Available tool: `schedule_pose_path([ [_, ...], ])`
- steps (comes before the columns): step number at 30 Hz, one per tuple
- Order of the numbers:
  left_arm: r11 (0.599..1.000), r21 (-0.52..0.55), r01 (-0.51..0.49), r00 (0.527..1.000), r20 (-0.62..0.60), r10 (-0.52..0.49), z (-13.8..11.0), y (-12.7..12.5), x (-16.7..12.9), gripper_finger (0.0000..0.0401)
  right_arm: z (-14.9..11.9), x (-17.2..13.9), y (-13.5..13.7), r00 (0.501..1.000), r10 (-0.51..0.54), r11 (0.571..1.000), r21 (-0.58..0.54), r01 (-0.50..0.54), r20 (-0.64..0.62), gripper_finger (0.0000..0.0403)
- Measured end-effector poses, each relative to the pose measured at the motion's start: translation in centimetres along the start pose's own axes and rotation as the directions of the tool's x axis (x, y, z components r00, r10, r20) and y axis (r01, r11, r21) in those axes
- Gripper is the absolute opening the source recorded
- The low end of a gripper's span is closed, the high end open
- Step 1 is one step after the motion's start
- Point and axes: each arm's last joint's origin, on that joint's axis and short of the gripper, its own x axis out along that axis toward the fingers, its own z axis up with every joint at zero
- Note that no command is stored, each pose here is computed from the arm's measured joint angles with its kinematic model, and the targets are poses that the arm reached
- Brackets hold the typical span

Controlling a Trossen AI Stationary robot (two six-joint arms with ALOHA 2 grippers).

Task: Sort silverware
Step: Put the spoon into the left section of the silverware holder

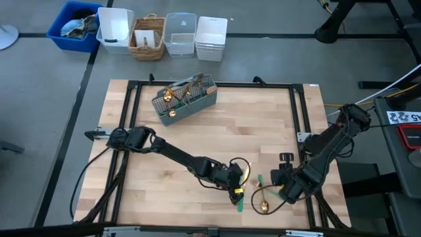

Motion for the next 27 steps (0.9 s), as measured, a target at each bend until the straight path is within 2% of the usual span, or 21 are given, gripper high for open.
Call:
schedule_pose_path([
  [4,0.995,-0.094,-0.019,1.000,-0.010,0.018,-0.3,0.3,0.4,0.0131,0.5,0.0,0.6,0.997,0.047,0.999,-0.009,-0.047,0.059,0.0149],
  [9,0.990,-0.141,-0.021,1.000,-0.025,0.017,-1.2,0.5,1.5,0.0131,0.8,-0.1,0.9,0.992,0.082,0.994,-0.080,-0.075,0.094,0.0149],
  [11,0.986,-0.163,0.016,1.000,-0.024,-0.020,-1.5,0.4,2.2,0.0131,0.8,-0.1,1.0,0.992,0.085,0.992,-0.101,-0.076,0.097,0.0149],
  [14,0.985,-0.170,0.039,0.999,-0.022,-0.044,-2.0,0.2,2.7,0.0131,0.9,-0.1,1.0,0.991,0.087,0.992,-0.105,-0.076,0.098,0.0149],
  [21,0.985,-0.172,0.025,0.999,-0.030,-0.031,-2.0,0.4,2.7,0.0131,1.0,-0.1,1.1,0.989,0.094,0.991,-0.102,-0.082,0.117,0.0149],
  [27,0.985,-0.150,0.091,0.996,0.016,-0.089,-1.7,-0.1,2.9,0.0131,1.0,-0.1,1.0,0.989,0.087,0.992,-0.101,-0.075,0.123,0.0149],
])
